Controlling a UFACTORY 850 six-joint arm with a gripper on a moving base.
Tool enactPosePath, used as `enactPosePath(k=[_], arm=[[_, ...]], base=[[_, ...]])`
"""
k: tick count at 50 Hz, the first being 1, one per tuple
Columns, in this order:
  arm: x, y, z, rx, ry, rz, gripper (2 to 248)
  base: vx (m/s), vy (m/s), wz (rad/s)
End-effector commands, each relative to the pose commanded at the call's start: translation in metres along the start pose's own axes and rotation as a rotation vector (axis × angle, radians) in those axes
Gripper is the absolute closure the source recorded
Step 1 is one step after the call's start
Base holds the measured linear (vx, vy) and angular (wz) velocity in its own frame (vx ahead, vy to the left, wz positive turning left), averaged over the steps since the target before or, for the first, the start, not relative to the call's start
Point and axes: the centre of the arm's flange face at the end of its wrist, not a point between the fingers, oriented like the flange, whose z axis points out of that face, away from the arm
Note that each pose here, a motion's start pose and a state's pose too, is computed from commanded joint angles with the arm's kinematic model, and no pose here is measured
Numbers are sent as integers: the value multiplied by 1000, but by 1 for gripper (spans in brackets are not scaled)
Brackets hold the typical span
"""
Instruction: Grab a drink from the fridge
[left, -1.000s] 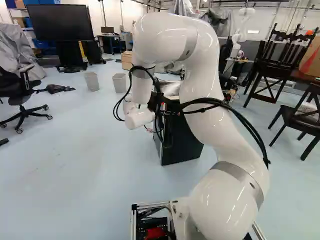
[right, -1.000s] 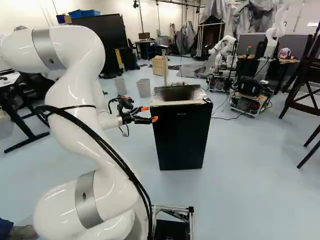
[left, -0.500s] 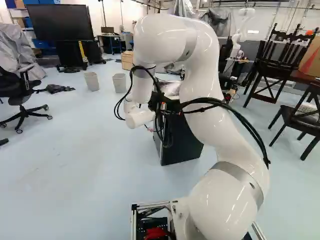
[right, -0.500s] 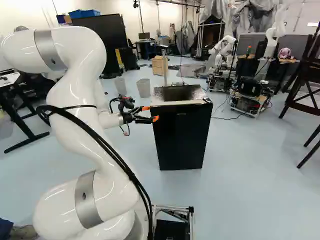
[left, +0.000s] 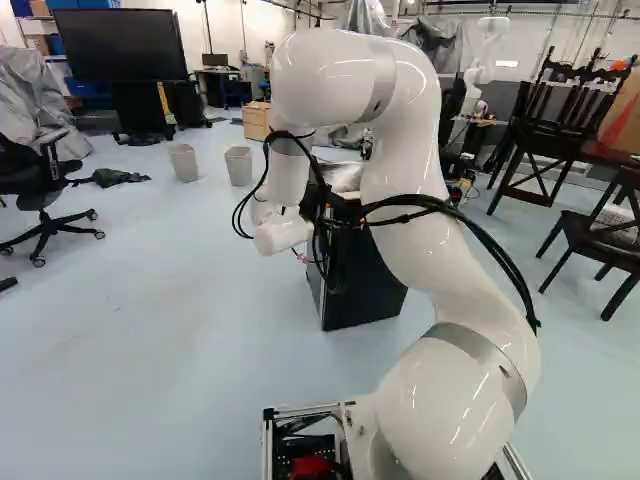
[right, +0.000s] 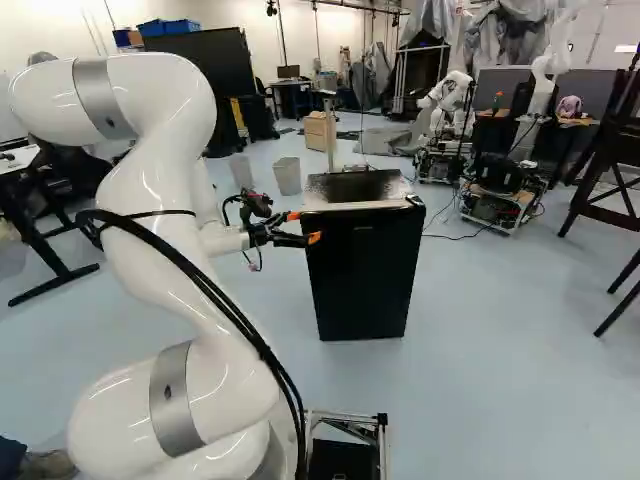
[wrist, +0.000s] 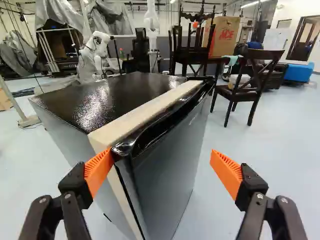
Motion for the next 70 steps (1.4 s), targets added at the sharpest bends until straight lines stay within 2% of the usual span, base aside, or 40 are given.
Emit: enactPosePath(k=[41,70], arm=[[0,25,-10,4,-7,-36,3],[0,58,-18,-22,-18,-73,3]], base=[[0,0,0],[0,0,0]])
